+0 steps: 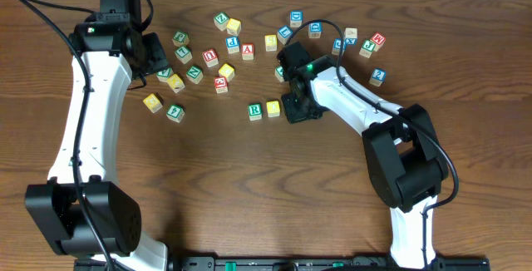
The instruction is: Spell out ROBOT
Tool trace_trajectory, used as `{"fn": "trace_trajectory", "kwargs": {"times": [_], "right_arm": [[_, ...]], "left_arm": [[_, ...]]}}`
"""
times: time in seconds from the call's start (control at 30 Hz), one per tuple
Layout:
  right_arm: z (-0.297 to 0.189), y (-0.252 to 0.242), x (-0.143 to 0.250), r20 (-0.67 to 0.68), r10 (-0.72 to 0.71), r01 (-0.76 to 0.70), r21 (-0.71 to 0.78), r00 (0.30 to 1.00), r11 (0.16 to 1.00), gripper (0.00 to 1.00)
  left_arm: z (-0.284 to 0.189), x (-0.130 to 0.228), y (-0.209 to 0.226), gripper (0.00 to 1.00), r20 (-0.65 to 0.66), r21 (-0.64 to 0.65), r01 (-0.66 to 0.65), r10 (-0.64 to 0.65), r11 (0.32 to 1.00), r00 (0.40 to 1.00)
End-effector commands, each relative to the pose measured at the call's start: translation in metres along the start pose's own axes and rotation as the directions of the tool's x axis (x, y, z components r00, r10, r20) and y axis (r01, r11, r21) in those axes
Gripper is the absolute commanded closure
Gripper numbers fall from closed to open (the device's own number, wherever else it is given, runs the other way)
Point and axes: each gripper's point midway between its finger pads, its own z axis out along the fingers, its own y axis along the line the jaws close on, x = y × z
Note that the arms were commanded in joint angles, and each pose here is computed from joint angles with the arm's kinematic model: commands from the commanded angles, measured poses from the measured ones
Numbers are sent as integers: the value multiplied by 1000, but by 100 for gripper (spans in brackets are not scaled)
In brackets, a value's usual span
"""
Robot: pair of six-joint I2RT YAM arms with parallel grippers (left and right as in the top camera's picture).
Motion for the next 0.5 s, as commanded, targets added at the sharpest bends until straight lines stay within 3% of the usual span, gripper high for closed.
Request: {"fn": "trace_trajectory", "kwargs": {"times": [0.0,0.47], "right_arm": [[-5,-3,-4,22,1,-1,5,1000,1000,96],[-5,-2,-10,48,2,-2,-1,999,1000,95]], "left_arm": [[-2,0,2,50,5,-12,-2,2,1000,1000],[-2,0,2,50,5,-12,-2,2,1000,1000]]}}
